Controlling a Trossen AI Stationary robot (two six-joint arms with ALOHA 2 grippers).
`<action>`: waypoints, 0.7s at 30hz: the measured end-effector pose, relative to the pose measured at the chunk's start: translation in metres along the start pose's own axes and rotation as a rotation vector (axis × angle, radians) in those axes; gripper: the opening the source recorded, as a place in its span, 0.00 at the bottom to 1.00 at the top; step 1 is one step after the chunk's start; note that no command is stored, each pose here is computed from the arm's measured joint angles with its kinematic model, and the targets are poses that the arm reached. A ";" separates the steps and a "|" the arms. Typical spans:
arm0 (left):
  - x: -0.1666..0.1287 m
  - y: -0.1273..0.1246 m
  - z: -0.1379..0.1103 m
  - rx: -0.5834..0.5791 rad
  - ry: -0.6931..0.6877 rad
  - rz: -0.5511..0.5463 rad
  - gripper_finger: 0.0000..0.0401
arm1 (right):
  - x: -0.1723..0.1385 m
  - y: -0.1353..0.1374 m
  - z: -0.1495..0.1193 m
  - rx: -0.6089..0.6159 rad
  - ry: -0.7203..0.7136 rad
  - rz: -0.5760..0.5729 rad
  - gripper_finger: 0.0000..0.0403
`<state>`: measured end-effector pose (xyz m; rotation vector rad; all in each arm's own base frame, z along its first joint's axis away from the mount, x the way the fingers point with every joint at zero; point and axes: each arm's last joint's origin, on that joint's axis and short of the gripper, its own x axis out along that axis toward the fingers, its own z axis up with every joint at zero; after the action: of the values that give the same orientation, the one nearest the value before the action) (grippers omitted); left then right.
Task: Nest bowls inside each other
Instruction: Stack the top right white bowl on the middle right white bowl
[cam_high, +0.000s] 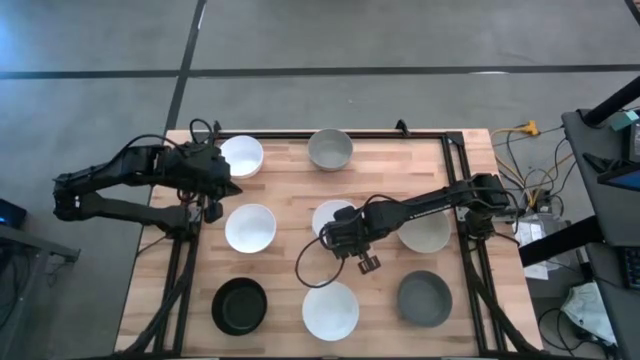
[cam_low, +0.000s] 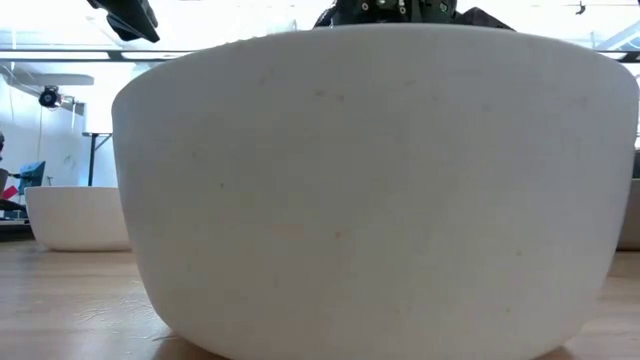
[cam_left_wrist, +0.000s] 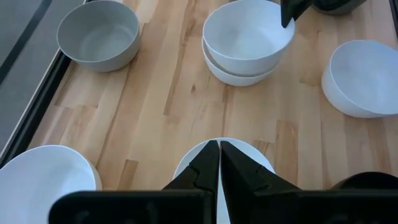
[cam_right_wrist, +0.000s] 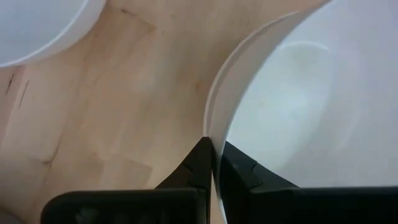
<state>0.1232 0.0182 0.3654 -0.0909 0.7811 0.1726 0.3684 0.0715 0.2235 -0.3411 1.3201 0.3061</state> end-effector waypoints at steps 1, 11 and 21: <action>0.000 0.000 0.000 0.000 0.000 0.000 0.00 | 0.000 0.000 0.000 0.001 0.000 0.000 0.03; -0.002 0.000 -0.001 0.000 -0.007 0.002 0.00 | 0.000 -0.002 0.000 0.071 0.000 0.001 0.18; -0.002 0.000 -0.001 -0.001 -0.006 0.003 0.00 | -0.009 -0.003 0.004 0.074 -0.011 -0.003 0.27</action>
<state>0.1215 0.0181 0.3661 -0.0897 0.7750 0.1764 0.3709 0.0702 0.2334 -0.2793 1.3164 0.2555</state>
